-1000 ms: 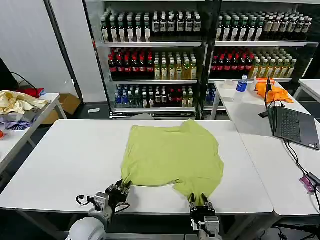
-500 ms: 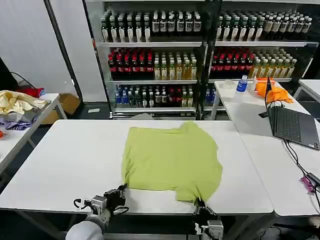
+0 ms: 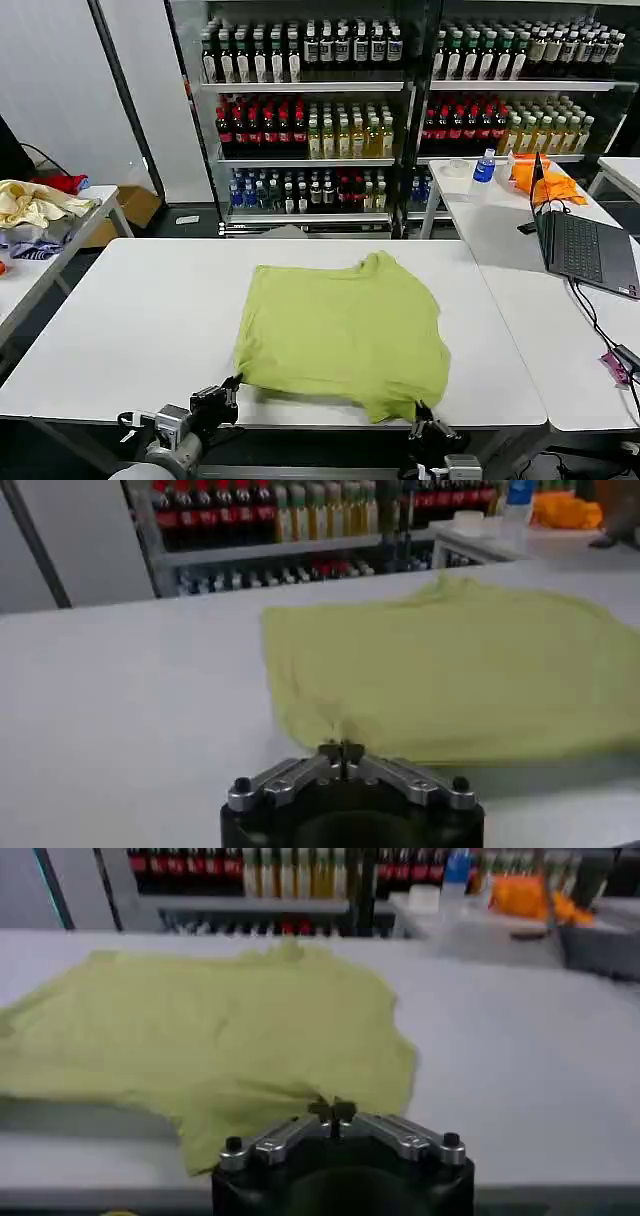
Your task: Fold and organize the clothes.
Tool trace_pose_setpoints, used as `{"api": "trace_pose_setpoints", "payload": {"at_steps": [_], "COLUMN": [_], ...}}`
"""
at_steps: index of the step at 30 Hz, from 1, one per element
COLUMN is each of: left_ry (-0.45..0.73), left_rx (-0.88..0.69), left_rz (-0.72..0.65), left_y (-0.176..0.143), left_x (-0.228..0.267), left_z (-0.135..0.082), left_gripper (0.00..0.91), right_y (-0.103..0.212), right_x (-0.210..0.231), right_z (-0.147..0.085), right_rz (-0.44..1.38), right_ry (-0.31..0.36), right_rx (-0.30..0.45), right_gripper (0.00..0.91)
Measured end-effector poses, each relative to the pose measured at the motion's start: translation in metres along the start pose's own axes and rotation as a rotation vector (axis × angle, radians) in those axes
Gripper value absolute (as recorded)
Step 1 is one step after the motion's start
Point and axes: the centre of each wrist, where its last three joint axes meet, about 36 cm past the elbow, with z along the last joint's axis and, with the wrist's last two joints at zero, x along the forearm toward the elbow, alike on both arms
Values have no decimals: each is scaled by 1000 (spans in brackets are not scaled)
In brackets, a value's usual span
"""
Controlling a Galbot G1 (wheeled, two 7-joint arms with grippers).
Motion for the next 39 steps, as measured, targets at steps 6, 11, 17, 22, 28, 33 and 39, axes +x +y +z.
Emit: {"api": "trace_pose_setpoints", "payload": {"at_steps": [6,11,17,22,28,33,39], "left_ry": [-21,-28,-25,-21,-21,-23,-23], "left_rx": [-21,-41,-72,-98,-121,-137,-153], "left_rz": [9,14,10,8,4,2,-2], "left_y": [3,7,12,15,14,14,14], "left_x": [3,-5,-23,-40,-61,-77,-94], "left_z": [-6,-8,-9,-9,-9,-10,-11], "left_gripper": [20,20,20,20,20,20,20], "right_y": [-8,-13,-20,-23,-26,-27,-28], "right_x": [-14,-37,-66,-89,-115,-133,-153], "right_z": [-9,-14,-20,-24,-26,-23,-20], "right_rz": [-10,-19,-26,-25,-22,-17,0], "right_ry": [-65,-103,-131,-147,-152,-145,-141], "right_rx": [43,95,154,193,217,236,249], "right_gripper": [0,0,0,0,0,0,0]}}
